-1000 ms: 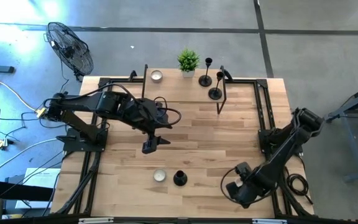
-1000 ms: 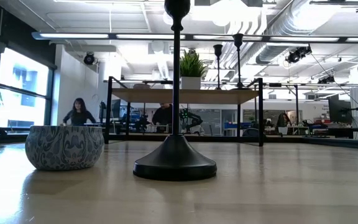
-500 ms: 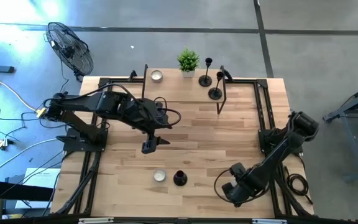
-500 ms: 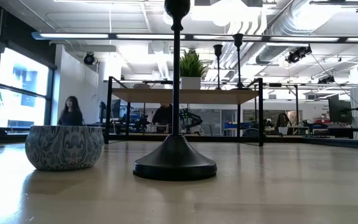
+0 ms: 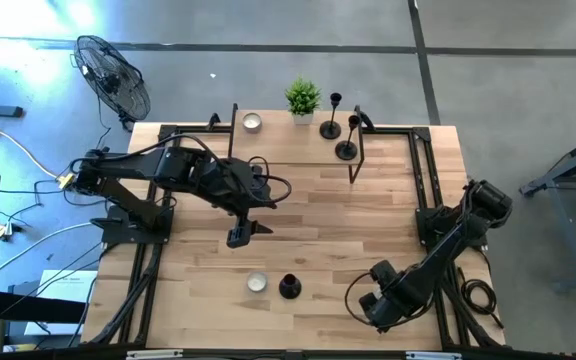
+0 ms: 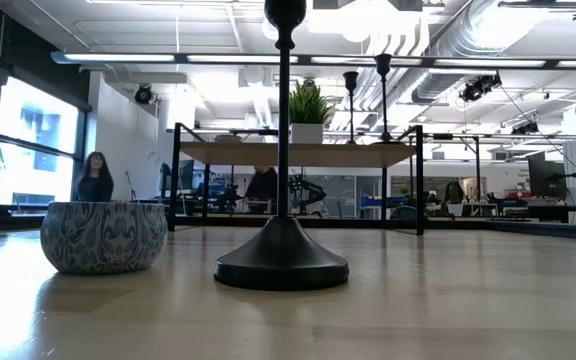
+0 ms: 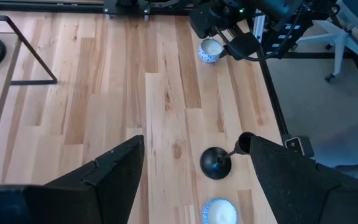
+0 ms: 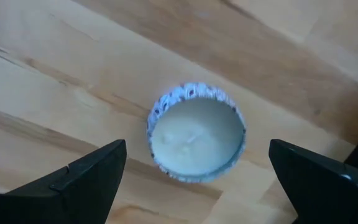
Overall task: Pick & Place candle stick holders
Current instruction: Put the white candle on the shelf
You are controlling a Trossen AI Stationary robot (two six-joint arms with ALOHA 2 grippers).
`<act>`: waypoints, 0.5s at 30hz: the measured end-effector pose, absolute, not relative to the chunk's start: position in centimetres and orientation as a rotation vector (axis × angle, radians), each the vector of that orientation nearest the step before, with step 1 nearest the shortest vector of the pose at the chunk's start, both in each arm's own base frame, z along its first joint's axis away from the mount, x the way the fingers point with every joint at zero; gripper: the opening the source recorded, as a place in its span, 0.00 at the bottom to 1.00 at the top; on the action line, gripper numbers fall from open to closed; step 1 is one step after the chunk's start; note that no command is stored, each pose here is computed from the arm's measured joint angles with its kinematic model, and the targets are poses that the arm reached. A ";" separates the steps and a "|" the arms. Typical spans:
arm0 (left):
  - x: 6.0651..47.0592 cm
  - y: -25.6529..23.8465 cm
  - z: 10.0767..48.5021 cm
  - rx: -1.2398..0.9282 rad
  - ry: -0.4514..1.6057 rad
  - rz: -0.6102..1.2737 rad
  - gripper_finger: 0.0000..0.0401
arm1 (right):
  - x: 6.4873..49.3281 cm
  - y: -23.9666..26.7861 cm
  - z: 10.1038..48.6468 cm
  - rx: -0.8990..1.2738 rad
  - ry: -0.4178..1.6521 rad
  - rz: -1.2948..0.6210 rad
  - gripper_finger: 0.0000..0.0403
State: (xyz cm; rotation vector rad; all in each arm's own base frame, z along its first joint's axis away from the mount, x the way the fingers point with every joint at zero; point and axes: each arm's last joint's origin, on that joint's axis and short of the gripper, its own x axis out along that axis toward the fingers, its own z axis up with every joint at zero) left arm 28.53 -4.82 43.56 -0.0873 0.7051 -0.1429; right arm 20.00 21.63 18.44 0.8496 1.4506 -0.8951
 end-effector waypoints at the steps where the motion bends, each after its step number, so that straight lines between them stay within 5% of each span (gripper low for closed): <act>1: 28.5 -4.8 43.6 -0.087 0.705 -0.143 0.72 | 20.0 21.7 18.4 0.866 1.457 -0.905 0.97; 15: 28.5 -4.8 43.6 -0.086 0.706 -0.146 0.72 | 19.8 21.6 17.0 0.872 1.497 -0.842 0.97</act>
